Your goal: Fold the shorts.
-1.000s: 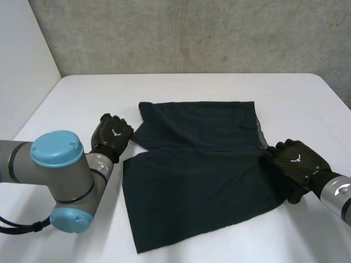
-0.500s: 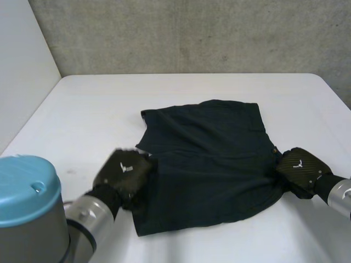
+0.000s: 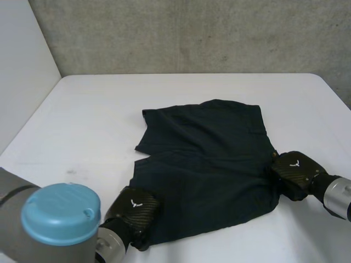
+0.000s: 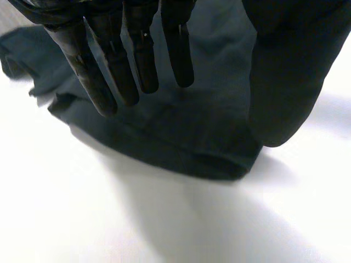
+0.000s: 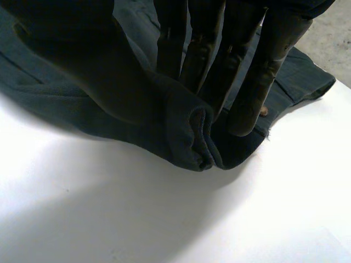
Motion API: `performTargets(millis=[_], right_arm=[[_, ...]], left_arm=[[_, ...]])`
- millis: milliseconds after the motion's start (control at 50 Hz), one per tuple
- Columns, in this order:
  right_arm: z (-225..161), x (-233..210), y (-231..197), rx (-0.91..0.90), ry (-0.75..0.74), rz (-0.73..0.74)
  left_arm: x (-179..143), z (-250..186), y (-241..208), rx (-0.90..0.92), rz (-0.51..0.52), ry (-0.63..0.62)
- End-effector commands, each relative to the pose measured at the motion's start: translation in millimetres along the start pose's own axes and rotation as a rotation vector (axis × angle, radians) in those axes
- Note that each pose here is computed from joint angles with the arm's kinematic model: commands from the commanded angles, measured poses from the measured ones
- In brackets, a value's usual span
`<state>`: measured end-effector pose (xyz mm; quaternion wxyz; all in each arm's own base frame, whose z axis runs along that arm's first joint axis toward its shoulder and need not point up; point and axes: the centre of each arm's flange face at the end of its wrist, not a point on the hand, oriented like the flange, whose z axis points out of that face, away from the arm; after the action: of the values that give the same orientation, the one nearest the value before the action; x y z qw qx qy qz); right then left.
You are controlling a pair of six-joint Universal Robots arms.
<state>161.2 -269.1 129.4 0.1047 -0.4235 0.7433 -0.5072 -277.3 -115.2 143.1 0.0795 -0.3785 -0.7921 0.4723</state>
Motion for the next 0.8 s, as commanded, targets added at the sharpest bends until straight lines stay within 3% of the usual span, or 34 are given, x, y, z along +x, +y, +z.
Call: performTargets(millis=[20, 360, 600, 800], right_arm=[[0.9, -2.8, -4.8, -0.002, 0.011, 0.028], [-6.2, 4.2, -14.2, 0.002, 0.044, 0.096], [-30.4, -5.9, -33.2, 0.057, -0.012, 0.033], [-37.2, -19.4, -18.2, 0.040, -0.076, -0.016]], left_arm=[[6.4, 12.6, 13.1, -0.065, 0.024, -0.028], [-15.0, -0.1, -30.6, 0.141, -0.010, -0.223], [-55.4, 32.5, -38.7, 0.103, 0.006, -0.338], [-62.4, 47.2, -33.6, 0.073, -0.002, -0.353]])
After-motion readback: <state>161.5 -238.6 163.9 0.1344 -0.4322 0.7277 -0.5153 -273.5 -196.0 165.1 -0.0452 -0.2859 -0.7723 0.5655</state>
